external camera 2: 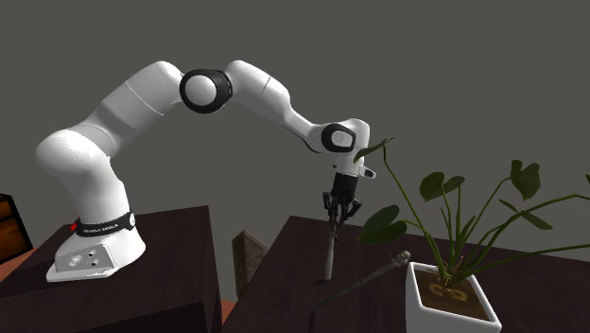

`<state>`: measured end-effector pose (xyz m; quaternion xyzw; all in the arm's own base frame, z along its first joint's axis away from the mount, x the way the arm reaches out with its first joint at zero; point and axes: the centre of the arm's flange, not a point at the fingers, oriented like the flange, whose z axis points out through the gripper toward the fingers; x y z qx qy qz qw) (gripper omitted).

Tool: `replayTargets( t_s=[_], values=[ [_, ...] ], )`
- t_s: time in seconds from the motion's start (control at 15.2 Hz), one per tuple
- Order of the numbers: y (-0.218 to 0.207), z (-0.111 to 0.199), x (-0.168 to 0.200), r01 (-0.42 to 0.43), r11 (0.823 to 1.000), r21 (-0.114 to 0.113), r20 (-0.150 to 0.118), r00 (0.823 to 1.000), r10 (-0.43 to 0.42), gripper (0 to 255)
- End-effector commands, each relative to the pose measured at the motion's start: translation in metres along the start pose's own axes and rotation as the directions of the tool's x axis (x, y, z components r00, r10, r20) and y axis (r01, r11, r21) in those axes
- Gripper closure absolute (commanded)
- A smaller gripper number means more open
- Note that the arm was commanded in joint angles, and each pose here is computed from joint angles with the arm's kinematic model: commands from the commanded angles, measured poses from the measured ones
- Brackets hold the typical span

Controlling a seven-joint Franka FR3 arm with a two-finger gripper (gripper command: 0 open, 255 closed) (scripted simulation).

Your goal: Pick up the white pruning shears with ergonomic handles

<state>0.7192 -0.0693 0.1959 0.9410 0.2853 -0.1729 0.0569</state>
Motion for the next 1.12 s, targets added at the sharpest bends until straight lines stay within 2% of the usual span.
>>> replayTargets(
  t_s=[0.0,0.92,1.06],
  values=[
    [0.0,-0.003,-0.001,0.0,1.0,0.001,0.001,1.0,0.0,255],
    [0.001,-0.072,-0.028,0.0,1.0,0.001,0.001,1.0,0.0,255],
    [0.001,-0.073,-0.028,0.0,1.0,0.001,0.001,1.0,0.0,255]
  ],
)
